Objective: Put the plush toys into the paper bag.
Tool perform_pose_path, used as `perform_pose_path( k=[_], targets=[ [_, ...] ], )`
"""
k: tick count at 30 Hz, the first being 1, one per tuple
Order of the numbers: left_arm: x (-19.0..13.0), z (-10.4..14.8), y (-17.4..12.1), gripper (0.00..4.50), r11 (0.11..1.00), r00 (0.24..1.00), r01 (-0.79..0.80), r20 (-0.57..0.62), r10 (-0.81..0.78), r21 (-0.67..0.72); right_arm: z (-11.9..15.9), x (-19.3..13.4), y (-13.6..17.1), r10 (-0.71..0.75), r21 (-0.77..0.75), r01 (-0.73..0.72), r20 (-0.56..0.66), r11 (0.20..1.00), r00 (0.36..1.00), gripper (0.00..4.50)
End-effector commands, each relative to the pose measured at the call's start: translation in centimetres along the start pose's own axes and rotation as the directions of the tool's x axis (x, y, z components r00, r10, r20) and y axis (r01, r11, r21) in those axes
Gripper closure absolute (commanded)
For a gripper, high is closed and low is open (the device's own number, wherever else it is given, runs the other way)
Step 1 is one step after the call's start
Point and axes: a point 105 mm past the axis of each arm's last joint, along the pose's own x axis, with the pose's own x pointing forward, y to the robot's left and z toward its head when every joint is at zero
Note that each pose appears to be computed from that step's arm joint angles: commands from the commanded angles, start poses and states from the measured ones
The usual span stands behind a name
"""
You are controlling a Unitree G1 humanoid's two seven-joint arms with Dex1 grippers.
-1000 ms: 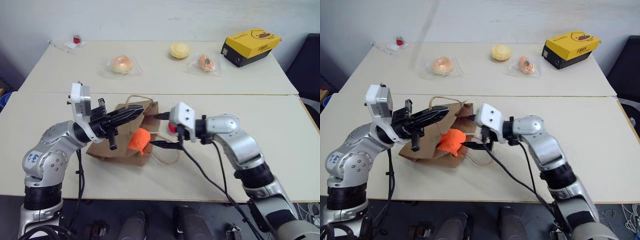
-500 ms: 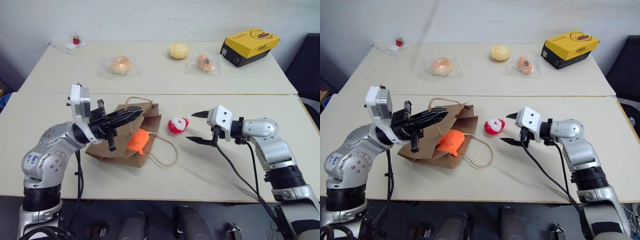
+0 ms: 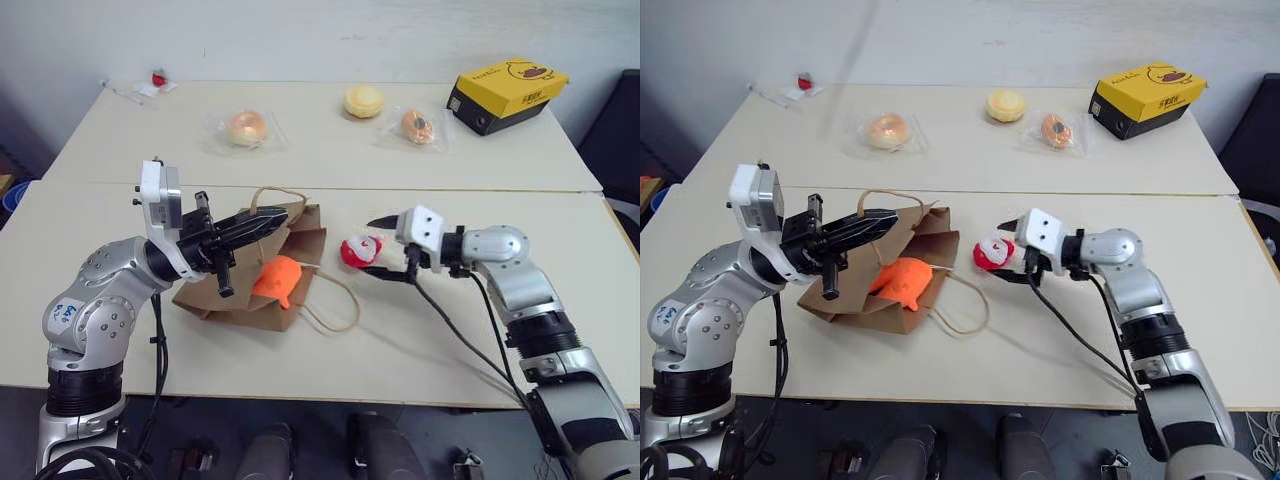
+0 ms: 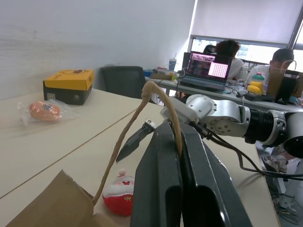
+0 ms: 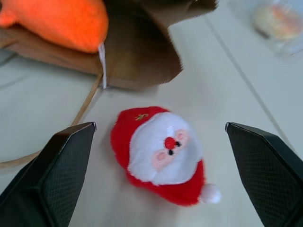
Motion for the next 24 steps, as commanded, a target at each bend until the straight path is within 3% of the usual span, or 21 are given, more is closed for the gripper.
perform_pose_path(
  k=[1, 5, 8, 19, 24],
  targets=[
    [0.0, 0.6, -0.2, 4.5, 0.999, 1.0, 0.004, 0.009, -0.004, 0.048, 0.2, -4.5, -0.2, -0.128, -0.019, 0.13, 0.087, 0.991, 0.988, 0.02],
    [0.0, 0.5, -0.1, 4.5, 0.999, 1.0, 0.005, 0.008, -0.005, 0.044, -3.0, -9.3, 1.5, -0.253, 0.103, 0.251, 0.004, 0.962, 0.967, 0.02],
    [0.0, 0.4, 0.0, 4.5, 0.999, 1.0, 0.009, 0.002, -0.009, 0.04, -3.4, -9.7, 2.1, -0.274, 0.108, 0.274, -0.022, 0.955, 0.962, 0.02],
    [0.8, 0.0, -0.4, 4.5, 0.999, 1.0, 0.028, -0.012, -0.027, 0.045, -0.1, 0.3, 0.0, -0.058, 0.023, 0.057, 0.012, 0.998, 0.998, 0.02],
    [0.7, 0.0, -0.2, 4.5, 0.999, 1.0, 0.022, -0.02, -0.021, 0.047, -0.3, 4.2, 0.1, 0.035, 0.112, -0.033, -0.016, 0.993, 0.999, 0.02]
  ],
)
